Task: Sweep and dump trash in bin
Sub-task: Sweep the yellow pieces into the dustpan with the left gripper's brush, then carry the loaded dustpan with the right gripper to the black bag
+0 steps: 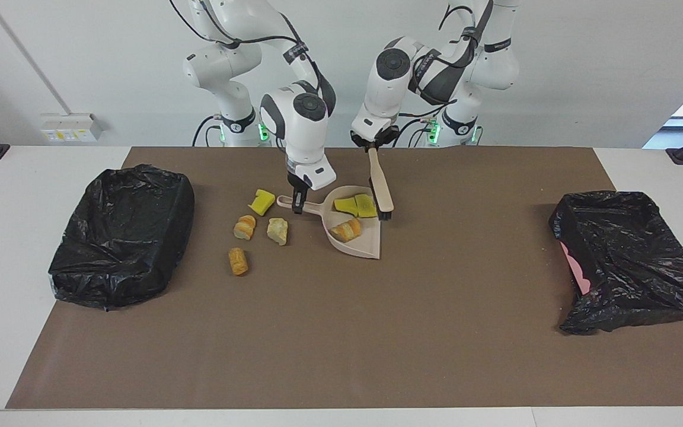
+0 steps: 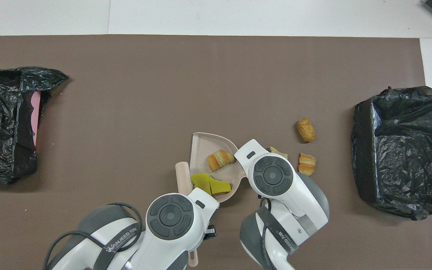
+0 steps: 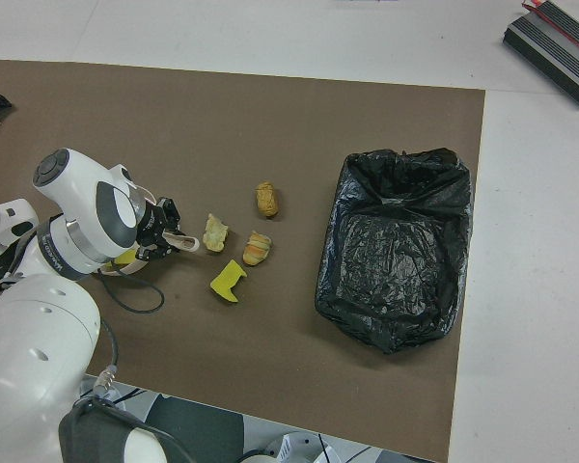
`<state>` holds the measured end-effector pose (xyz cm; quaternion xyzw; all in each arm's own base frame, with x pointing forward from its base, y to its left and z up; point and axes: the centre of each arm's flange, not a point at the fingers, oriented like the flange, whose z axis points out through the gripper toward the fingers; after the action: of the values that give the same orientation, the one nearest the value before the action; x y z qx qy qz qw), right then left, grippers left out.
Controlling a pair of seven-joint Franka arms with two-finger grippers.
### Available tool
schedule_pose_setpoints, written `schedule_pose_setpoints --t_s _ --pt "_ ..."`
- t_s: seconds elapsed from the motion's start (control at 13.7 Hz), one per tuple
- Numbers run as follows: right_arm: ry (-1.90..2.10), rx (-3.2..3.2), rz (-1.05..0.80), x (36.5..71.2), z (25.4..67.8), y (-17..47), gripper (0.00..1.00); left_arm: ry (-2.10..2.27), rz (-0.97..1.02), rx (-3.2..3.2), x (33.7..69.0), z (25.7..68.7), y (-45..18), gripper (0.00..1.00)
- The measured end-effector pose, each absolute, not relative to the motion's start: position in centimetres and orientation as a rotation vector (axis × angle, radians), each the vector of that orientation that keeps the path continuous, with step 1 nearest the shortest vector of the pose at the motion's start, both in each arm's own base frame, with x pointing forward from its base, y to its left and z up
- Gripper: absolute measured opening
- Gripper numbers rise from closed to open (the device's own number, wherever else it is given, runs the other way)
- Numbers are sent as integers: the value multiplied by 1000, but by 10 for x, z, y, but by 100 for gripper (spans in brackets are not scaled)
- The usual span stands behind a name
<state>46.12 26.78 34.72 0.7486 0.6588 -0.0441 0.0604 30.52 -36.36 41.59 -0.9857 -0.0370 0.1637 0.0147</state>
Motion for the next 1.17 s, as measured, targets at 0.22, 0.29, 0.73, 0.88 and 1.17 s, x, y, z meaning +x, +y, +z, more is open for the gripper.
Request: schedule_pose_setpoints --t_s 0.22,0.29,0.73,0.88,1.17 --pt "1943 2303 -145 476 365 251 32 -122 568 -3000 288 419 -355 26" --pt "1928 2314 -140 481 373 242 32 -132 558 -2996 282 419 -355 26" --pt "1798 2421 -119 496 449 153 32 -83 401 -3032 190 382 -397 26" --pt "1742 2457 -87 498 489 106 32 -58 357 -3052 161 372 -409 26" --pt "1619 2525 -61 496 567 5 32 -54 324 -3072 151 352 -407 26"
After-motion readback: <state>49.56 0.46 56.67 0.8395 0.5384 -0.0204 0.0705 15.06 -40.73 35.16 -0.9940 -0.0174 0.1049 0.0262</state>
